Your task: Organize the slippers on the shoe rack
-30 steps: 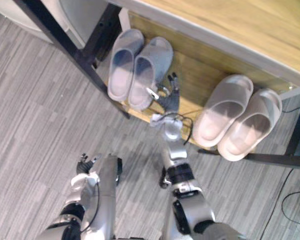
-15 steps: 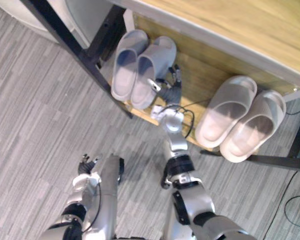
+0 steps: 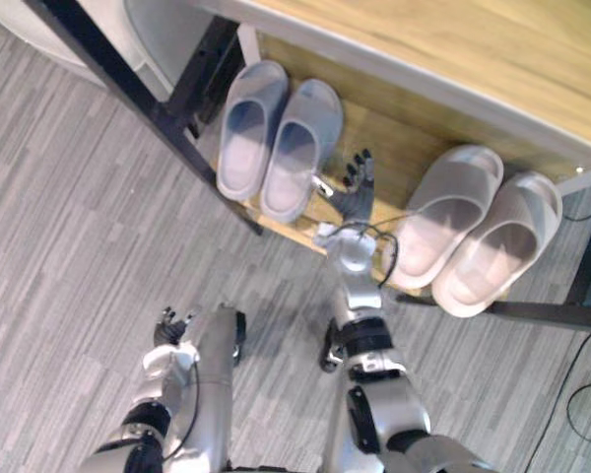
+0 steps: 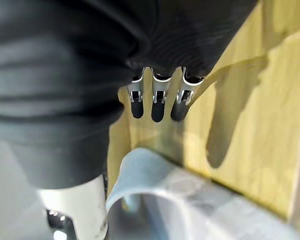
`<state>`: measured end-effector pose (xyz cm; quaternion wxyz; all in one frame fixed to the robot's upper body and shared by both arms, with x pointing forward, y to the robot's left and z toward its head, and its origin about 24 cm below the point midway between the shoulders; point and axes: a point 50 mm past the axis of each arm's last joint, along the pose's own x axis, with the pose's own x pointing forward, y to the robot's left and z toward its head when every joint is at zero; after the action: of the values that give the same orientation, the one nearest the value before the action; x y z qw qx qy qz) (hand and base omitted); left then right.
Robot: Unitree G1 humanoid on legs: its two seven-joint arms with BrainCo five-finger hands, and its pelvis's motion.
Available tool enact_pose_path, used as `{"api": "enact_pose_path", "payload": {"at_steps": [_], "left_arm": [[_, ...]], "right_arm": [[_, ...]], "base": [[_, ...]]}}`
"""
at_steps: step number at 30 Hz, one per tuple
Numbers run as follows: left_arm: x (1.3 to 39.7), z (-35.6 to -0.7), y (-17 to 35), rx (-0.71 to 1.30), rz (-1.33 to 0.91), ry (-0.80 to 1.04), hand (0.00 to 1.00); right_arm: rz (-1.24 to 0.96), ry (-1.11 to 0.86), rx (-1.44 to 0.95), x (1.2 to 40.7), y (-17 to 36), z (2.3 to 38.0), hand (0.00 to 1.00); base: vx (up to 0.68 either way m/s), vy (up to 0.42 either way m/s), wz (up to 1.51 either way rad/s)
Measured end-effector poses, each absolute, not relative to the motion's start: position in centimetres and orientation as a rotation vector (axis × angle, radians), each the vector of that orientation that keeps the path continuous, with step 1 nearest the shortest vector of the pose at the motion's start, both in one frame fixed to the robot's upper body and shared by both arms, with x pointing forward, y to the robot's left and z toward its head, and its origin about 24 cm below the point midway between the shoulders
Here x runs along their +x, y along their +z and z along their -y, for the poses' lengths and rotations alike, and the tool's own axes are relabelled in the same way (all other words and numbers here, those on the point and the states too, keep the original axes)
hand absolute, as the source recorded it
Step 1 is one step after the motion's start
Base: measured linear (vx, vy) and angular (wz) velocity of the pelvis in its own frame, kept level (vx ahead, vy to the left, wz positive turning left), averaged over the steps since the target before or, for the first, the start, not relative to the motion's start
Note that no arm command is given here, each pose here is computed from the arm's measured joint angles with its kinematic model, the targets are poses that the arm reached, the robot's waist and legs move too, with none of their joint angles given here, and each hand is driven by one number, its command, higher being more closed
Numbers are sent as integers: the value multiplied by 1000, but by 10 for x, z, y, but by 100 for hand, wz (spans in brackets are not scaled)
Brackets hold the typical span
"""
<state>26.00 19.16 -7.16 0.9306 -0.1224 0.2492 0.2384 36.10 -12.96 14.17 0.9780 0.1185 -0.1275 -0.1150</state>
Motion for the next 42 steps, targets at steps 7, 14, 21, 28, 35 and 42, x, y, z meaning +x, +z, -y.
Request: {"api": "enact_pose_path", "payload": {"at_steps": [7,14,21,28,35,42], "left_arm": [[257,-192,-74,-251,-527,489,0],[240,-195,-87,-233,-576,480,0],[203,-196,-110,-116,-695,413,0],[177,-179,-127,-17,-790,260,0],[154,-154,-139,-16,-865,158,0],[139,-151,-145,-7,-908,138,0]], "right_arm": [[236,-262,201,346,123,140,0],[246,-112,127,305,100,127,0],[142,-28,42,244,58,134,0],[-117,-51,-85,184,2,161,0],[-468,-178,-144,140,-65,190,0],[-792,-357,5,87,-120,211,0]], "base": [[0,0,0],[4,-1,0],[103,0,-10],[179,77,-19],[82,82,-15],[35,8,-17]]}}
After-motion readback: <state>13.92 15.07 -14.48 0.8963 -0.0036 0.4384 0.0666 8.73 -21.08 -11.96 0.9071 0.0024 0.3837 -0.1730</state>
